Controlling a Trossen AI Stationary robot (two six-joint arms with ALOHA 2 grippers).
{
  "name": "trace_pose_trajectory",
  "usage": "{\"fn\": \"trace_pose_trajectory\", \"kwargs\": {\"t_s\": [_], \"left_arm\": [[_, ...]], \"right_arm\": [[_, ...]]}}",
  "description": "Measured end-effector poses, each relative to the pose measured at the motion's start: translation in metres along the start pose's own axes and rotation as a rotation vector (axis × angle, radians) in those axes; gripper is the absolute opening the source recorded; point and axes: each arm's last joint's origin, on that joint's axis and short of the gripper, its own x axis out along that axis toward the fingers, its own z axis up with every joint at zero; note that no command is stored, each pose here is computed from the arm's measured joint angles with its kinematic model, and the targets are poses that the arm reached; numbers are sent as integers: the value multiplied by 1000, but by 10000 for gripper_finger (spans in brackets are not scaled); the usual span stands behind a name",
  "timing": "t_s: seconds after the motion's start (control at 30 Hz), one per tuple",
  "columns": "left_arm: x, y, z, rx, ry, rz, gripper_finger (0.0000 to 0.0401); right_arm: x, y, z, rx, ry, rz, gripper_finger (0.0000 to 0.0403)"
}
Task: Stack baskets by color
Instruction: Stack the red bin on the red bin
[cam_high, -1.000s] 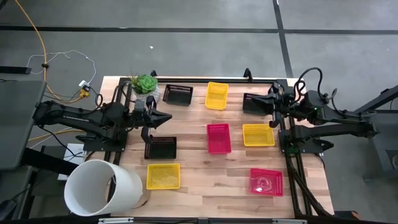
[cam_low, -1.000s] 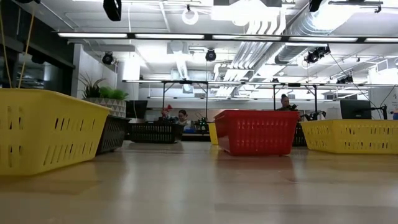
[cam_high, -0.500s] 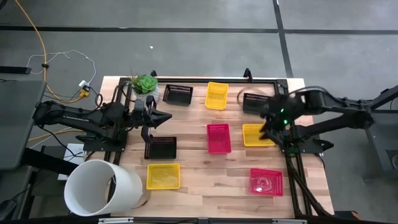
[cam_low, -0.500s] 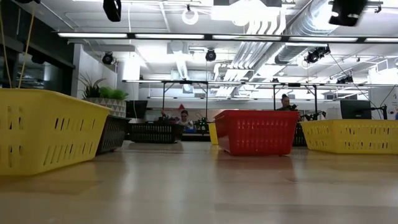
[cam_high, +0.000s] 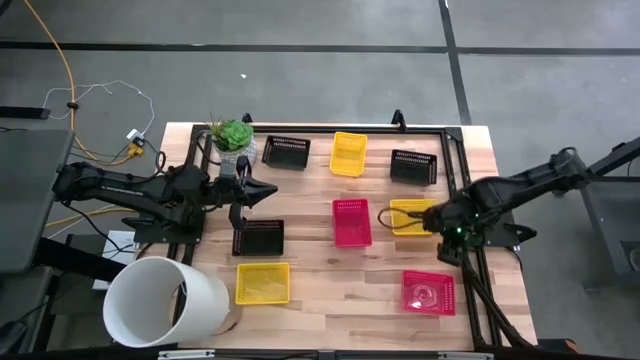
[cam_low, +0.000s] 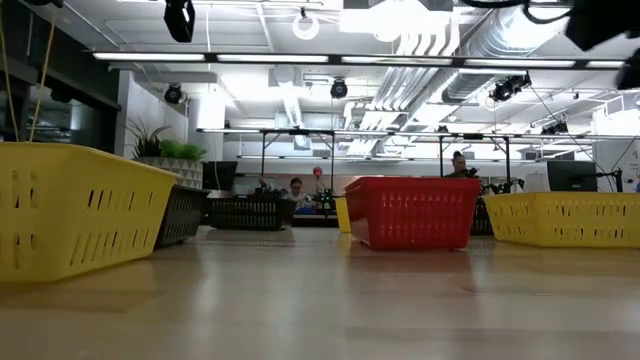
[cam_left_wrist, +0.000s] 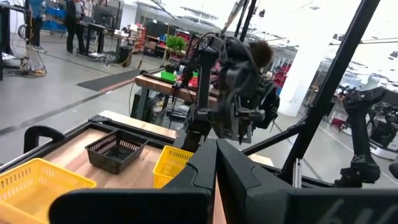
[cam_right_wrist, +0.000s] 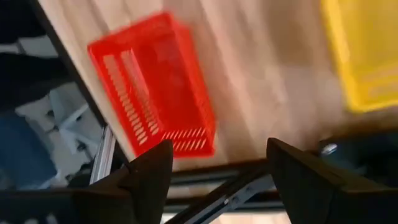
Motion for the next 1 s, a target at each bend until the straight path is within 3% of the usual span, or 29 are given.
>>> {"fn": "trace_pose_trajectory", "kwargs": {"t_s": [0.2, 0.5, 1.0], "left_arm": [[0, 0, 0, 17, 2, 1, 0], [0, 0, 0, 35, 1, 1, 0], [0, 0, 0, 35, 1, 2, 0]], "right_arm": [[18, 8, -15, 14, 53, -31, 247], [31, 22, -25, -35, -104, -90, 247], [93, 59, -7, -271, -132, -234, 247]]}}
